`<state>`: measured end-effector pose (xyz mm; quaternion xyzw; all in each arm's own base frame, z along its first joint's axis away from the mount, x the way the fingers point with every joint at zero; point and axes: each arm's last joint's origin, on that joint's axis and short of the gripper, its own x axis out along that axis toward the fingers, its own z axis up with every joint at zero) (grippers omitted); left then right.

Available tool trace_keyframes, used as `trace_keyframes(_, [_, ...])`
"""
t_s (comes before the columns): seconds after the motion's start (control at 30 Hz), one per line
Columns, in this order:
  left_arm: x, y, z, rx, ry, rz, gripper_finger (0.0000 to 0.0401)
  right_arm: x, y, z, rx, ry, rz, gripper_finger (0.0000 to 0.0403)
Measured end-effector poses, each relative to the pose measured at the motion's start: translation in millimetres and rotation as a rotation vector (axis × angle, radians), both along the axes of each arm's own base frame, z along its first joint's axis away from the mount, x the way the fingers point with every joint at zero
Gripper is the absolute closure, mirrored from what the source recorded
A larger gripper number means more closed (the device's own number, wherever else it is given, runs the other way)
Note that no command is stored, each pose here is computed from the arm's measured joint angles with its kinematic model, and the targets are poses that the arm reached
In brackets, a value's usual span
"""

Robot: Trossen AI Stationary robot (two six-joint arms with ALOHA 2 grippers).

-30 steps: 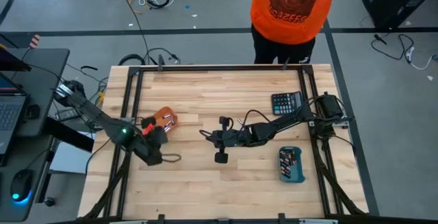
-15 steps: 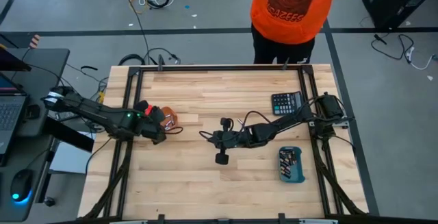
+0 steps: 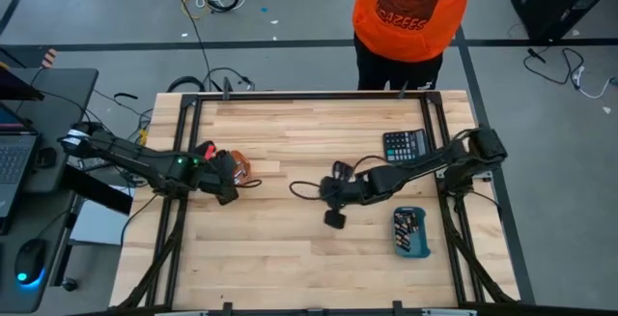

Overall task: Sort batteries
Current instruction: Put the silver battery into the orange bin

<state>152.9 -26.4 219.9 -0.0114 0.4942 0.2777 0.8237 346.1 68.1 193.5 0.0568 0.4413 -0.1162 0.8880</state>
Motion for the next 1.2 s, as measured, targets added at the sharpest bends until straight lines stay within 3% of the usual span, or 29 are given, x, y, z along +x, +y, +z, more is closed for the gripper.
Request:
trace_keyframes(0.13, [14.7,-3.9,15.8,0.02,-0.116,-0.094,0.0277,-26.0,5.5,-1.2,0.012,0.209,-0.024,0.0358])
trace_keyframes(0.3, [33.4,-9.2,28.3,0.073,-0.269,-0.249,0.0277,-38.2,19.9,-11.1,-0.057,0.292,0.068,0.0335])
trace_keyframes(0.47, [41.8,-11.5,36.5,0.116,-0.351,-0.32,0.0277,-47.3,18.4,-28.4,-0.076,0.292,0.019,0.031])
trace_keyframes(0.7, [42.9,-11.8,37.7,0.126,-0.361,-0.333,0.0277,-51.4,1.5,-55.9,-0.045,0.206,-0.032,0.0293])
trace_keyframes(1.03, [42.9,-12.1,29.2,0.117,-0.366,-0.339,0.0277,-58.2,-21.9,-76.2,0.038,0.139,-0.076,0.0302])
trace_keyframes(1.2, [45.9,-15.5,14.9,0.075,-0.414,-0.446,0.0277,-60.7,-23.7,-80.3,0.036,0.132,-0.062,0.0327])
